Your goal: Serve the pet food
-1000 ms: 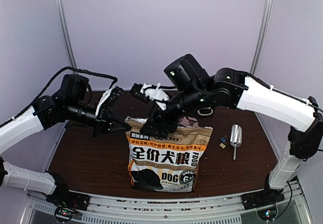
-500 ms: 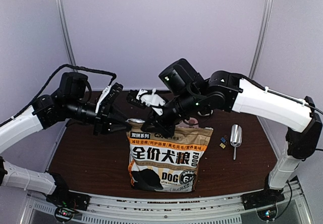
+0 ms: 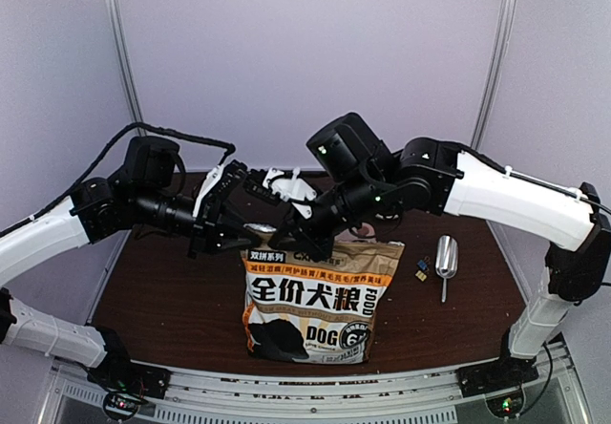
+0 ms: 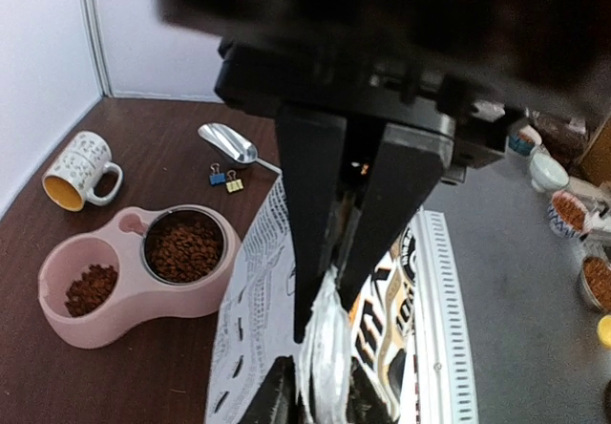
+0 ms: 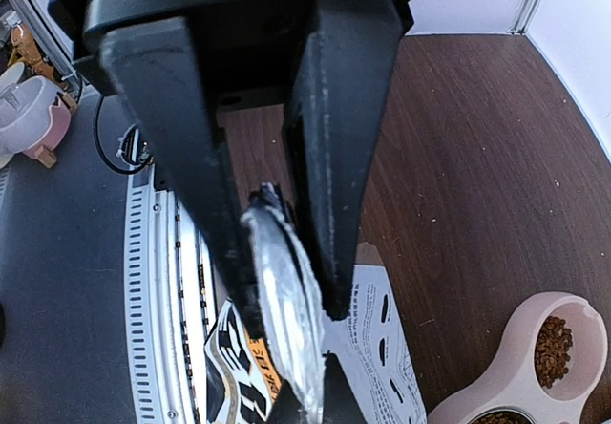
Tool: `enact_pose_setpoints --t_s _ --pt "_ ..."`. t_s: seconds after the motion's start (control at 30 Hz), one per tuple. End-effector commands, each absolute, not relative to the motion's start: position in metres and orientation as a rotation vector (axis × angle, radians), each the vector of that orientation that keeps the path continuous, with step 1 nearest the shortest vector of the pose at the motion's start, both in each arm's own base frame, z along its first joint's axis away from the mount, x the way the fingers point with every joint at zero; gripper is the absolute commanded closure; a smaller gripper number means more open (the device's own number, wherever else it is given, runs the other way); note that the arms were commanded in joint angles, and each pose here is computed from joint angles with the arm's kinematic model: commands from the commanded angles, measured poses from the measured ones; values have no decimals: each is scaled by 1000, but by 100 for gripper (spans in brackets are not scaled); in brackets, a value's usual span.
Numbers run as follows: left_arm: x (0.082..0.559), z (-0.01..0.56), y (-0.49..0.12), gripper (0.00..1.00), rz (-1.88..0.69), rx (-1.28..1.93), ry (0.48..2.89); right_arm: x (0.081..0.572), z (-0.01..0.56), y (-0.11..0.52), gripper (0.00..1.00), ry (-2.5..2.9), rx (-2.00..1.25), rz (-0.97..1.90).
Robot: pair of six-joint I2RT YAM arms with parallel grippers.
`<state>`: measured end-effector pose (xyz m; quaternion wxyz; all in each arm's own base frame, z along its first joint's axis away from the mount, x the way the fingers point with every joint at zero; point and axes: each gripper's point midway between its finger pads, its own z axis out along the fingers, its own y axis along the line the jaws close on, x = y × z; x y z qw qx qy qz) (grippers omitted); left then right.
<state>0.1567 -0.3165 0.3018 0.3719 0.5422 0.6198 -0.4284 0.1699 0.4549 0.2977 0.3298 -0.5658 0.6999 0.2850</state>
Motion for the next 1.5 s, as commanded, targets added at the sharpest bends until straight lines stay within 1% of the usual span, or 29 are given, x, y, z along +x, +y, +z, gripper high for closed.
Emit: enact_pose_setpoints --t_s 0.0,0.03,0.17,0.2,0.27,0.3,0.33,0.37,0.4,0.43,0.47,0.5,0.57,0.63,0.67,0.7,0.73,0.8,0.97,1.1,1.33,1.47 --pt "163 313 -320 93 -1048 1377 1539 174 325 450 100 1783 -1401 789" --pt "163 313 -320 100 -1046 1378 1537 174 325 450 100 1782 -1400 789" --pt "162 314 -318 100 -1036 1377 1529 178 324 446 100 1794 -1392 768" --pt "162 313 -316 100 -1027 1373 1531 178 324 443 98 1795 -1391 755" --pt "162 315 -314 100 -1018 1363 1525 179 323 437 87 1797 -1388 729" --pt "161 317 -313 100 -1017 1357 1520 179 322 433 85 1798 -1390 716" --pt "161 318 -312 100 -1014 1352 1515 178 321 429 84 1796 -1393 706" --pt "161 320 -311 100 -1010 1346 1513 178 320 426 88 1794 -1395 694" --pt "161 321 -310 100 -1006 1340 1512 178 319 423 96 1793 -1395 683" --pt "161 322 -309 100 -1002 1332 1516 177 316 420 100 1794 -1395 667" --pt "162 322 -308 100 -998 1318 1527 177 317 417 100 1781 -1388 652" --pt "163 323 -307 94 -996 1300 1539 177 317 415 100 1768 -1384 628" --pt "168 328 -303 72 -990 1233 1559 175 319 412 100 1721 -1372 568" --pt "169 334 -298 56 -998 1153 1566 177 325 409 100 1681 -1347 522" --pt "171 338 -294 47 -1002 1095 1579 177 326 408 100 1662 -1337 500" --pt "175 340 -289 40 -998 1023 1602 177 329 407 100 1635 -1330 475" --pt "178 343 -283 36 -1000 956 1628 178 331 406 100 1609 -1316 440" --pt "186 343 -273 32 -998 821 1712 179 333 406 100 1558 -1314 355" --pt "190 348 -264 32 -1138 548 1877 186 328 412 100 1531 -1306 203" --pt "191 344 -257 32 -1185 396 1968 184 321 422 100 1496 -1312 95" --pt "180 336 -276 34 -1373 385 2042 180 305 434 100 1471 -1307 -72" --pt "178 325 -280 32 -1390 391 2100 176 302 439 100 1447 -1299 -117"
